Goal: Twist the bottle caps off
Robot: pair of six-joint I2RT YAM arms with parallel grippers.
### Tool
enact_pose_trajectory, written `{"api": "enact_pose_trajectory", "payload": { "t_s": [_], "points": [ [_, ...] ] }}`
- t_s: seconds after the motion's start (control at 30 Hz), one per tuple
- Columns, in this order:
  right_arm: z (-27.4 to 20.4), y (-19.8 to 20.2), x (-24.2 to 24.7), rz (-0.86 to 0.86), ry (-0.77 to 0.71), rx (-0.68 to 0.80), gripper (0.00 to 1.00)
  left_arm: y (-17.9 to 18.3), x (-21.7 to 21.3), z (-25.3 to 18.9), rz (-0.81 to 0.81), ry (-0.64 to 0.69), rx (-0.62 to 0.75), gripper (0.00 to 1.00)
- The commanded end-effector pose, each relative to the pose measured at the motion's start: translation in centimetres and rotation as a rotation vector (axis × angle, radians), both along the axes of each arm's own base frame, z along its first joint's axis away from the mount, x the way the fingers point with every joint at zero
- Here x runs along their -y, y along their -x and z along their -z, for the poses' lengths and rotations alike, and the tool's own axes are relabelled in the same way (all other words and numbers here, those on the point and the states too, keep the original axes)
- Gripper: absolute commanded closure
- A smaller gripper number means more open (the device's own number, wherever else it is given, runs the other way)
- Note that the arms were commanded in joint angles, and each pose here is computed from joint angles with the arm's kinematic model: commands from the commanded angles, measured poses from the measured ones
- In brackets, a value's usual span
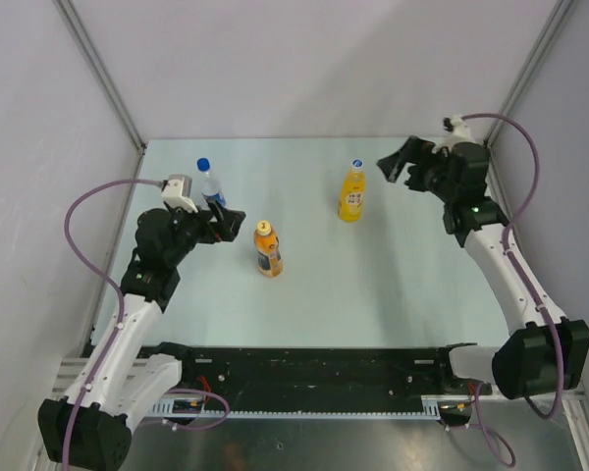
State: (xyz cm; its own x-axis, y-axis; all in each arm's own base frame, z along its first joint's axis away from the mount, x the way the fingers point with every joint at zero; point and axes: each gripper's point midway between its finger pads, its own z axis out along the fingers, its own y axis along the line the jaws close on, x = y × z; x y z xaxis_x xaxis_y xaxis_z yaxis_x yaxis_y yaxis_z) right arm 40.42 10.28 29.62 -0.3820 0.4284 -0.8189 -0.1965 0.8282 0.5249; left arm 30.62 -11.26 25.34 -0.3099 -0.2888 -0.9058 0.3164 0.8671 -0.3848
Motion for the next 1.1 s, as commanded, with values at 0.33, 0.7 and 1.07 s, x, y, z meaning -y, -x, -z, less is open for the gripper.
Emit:
{"api": "enact_pose_trajectory", "payload": {
  "t_s": [0.33, 0.7, 1.07],
  "points": [
    [0.8, -4.4, -7.4, 0.141, 0.392, -0.02, 0.08, 0.5, 1.8, -0.9, 0.113, 0.034, -0.025, 0.0],
    [4.7, -7.7, -10.0, 0.123, 0.449, -0.083, 0.43, 1.5, 1.9, 0.1, 0.135, 0.027, -0.031, 0.01],
    [2.2, -6.8, -10.2, 0.086, 0.411, -0.071, 1.0, 2.2, 1.7, -2.0, 0.127, 0.033, 0.023, 0.01]
  ]
}}
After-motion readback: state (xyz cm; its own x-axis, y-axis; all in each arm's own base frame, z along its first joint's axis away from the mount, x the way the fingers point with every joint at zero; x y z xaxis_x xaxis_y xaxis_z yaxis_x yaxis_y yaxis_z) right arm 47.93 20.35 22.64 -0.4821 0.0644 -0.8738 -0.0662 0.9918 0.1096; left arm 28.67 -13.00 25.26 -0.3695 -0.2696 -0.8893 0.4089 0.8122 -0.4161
